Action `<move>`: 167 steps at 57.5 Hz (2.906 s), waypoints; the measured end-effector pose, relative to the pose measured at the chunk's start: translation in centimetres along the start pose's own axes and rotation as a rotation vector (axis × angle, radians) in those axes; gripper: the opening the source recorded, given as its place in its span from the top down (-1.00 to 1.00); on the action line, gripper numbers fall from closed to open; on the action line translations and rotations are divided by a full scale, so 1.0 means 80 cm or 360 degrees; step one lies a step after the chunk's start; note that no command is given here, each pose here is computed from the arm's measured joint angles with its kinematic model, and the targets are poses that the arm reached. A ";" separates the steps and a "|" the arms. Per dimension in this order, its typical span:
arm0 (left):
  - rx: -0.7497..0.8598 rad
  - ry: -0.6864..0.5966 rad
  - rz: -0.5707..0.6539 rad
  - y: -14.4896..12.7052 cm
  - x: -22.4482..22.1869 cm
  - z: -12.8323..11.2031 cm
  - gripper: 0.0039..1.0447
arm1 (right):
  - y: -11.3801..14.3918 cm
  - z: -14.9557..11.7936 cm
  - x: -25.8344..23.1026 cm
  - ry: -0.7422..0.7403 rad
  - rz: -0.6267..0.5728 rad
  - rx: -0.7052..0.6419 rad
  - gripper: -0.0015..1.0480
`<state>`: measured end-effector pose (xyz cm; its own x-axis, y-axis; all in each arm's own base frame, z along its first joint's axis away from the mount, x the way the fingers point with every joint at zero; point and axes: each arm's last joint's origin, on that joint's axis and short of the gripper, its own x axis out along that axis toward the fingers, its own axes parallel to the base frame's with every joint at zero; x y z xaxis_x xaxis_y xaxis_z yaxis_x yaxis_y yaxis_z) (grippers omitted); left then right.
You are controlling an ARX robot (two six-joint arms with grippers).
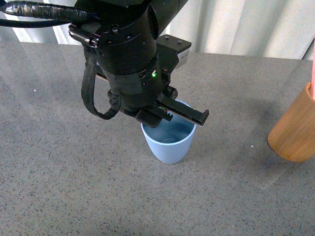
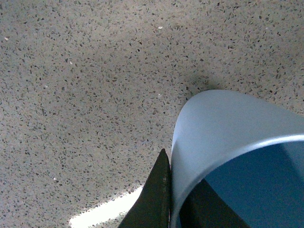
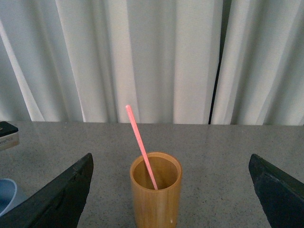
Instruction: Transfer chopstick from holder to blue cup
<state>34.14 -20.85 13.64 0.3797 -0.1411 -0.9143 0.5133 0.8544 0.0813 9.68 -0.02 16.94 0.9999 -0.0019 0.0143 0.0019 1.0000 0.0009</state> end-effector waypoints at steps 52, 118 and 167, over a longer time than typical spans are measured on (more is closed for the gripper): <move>-0.0089 -0.0044 0.0029 0.020 -0.025 0.003 -0.90 | 0.000 0.000 0.000 0.0000 -0.0001 0.0000 -0.81; -0.0607 -0.1788 0.0689 0.121 -0.168 -0.156 0.30 | 0.000 0.000 0.000 0.0000 0.0000 0.0000 -0.81; -0.0616 -0.1755 0.0682 0.103 -0.167 -0.298 0.94 | 0.000 0.000 0.000 0.0000 0.0000 0.0000 -0.81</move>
<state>14.95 -0.02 17.08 1.0000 0.0008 -0.0067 -0.0008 1.0000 -0.0025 9.68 -0.02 16.94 0.9999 -0.0019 0.0143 0.0019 1.0000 0.0009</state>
